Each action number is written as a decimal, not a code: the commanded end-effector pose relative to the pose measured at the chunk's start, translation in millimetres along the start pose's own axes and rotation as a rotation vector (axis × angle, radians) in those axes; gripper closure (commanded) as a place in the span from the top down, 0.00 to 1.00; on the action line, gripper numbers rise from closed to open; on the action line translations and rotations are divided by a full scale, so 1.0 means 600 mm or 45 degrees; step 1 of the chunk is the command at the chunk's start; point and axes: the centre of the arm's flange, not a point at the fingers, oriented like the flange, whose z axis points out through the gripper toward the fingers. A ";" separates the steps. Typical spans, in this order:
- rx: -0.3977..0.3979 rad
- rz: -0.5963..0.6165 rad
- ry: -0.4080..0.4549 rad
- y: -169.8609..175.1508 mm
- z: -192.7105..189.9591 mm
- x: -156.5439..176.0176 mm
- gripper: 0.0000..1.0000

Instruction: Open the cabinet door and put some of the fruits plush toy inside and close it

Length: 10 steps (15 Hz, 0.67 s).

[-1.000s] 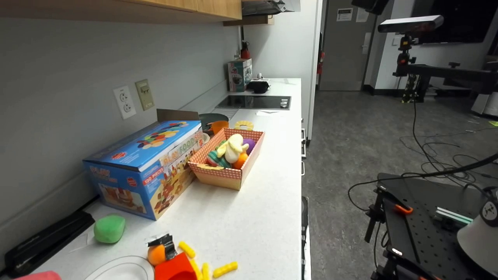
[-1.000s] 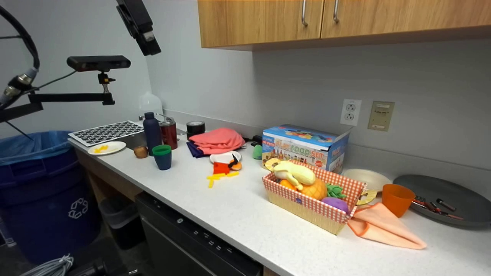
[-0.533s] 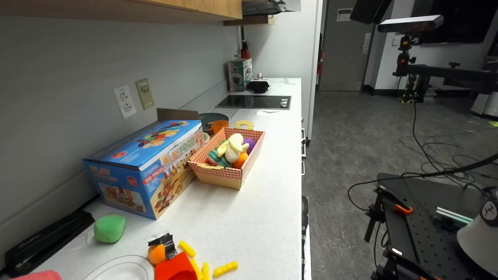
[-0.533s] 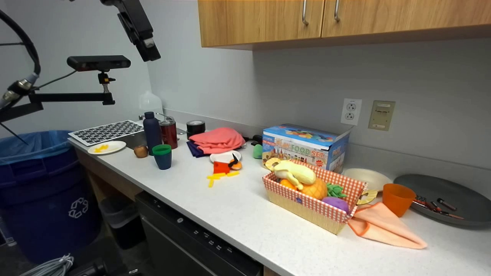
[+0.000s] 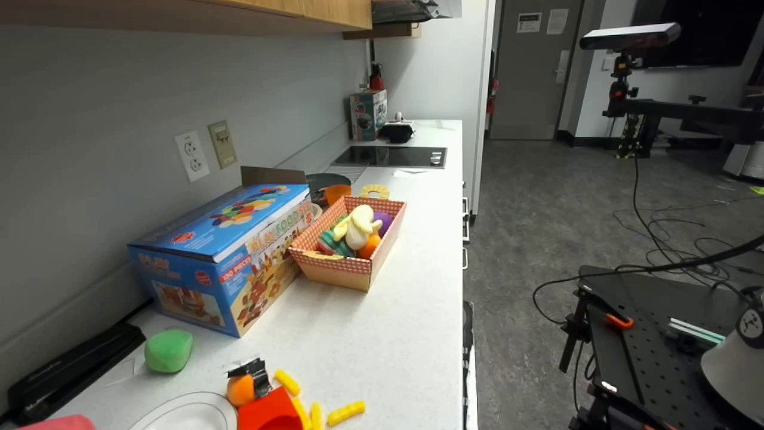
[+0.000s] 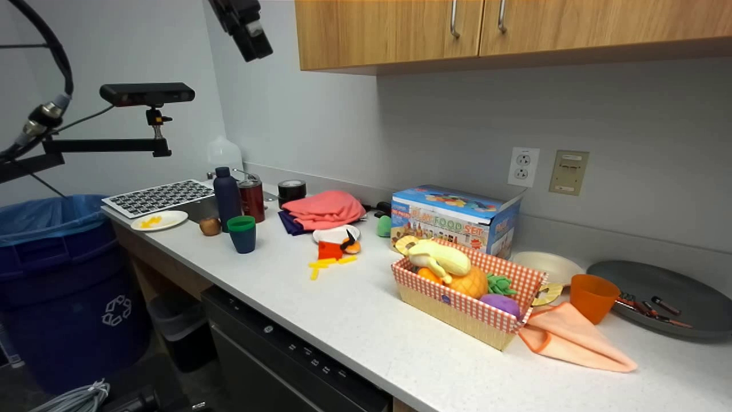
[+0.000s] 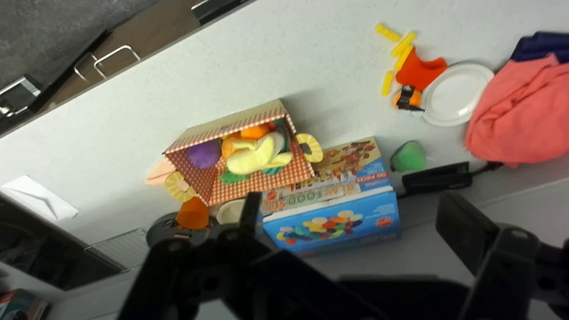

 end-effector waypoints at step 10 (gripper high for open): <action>-0.109 0.142 0.189 0.088 -0.038 0.175 1.00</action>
